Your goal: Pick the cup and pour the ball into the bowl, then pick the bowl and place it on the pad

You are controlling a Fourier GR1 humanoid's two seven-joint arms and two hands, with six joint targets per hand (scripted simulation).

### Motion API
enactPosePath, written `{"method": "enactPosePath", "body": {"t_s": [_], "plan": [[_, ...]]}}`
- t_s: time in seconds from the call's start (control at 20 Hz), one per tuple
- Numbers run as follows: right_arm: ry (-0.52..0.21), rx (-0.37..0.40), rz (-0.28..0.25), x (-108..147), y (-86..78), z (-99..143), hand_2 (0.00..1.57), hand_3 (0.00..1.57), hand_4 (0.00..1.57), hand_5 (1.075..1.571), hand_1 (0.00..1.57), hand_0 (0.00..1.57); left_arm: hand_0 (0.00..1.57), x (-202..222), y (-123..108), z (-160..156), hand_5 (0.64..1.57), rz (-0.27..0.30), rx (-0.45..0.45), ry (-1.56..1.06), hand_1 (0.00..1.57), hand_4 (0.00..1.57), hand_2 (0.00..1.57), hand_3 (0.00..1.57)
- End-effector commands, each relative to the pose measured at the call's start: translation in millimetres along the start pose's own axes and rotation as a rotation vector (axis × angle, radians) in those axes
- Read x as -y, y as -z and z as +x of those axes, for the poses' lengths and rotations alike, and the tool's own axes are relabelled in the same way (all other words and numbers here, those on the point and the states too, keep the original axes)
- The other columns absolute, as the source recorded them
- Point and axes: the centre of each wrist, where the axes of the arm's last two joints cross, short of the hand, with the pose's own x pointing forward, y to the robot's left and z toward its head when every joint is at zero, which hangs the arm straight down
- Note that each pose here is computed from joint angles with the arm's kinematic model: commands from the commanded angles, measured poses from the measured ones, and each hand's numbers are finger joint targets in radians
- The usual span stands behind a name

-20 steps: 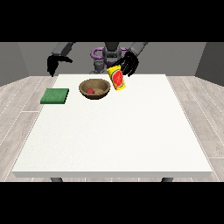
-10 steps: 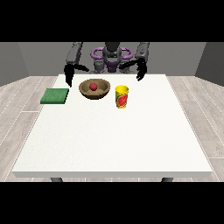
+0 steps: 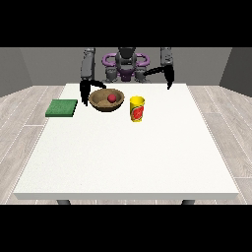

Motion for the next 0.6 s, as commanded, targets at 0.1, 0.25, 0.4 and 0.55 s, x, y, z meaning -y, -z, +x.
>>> {"method": "enactPosePath", "body": {"t_s": [0.1, 0.25, 0.4, 0.55], "plan": [[0.01, -0.002, -0.035, -3, 8.8, -13, 0.0, 0.0, 0.19, 1.561, 0.0, 0.0, 0.0, -31, -2, 4, 1.565, -0.017, 0.025, 0.0, 0.0, 0.0, 0.0, 0.0], [0.0, 0.043, -0.018, 6, 11.5, -18, 0.0, 0.0, 0.12, 1.563, 0.0, 0.0, 0.0, -30, 5, 14, 1.566, 0.001, 0.079, 0.003, 0.0, 0.0, 0.0, 0.0], [-0.005, 0.024, 0.029, -6, 7.4, -25, 0.0, 0.0, 0.14, 1.564, 0.0, 0.0, 0.0, -34, -6, -3, 1.566, 0.038, 0.053, 0.007, 0.0, 0.0, 0.0, 0.0], [0.01, -0.041, 0.028, -20, 9.2, -27, 0.0, 0.0, 0.14, 1.565, 0.0, 0.0, 0.0, -53, -4, 1, 1.566, 0.022, 0.013, -0.003, 0.0, 0.0, 0.0, 0.0]]}}
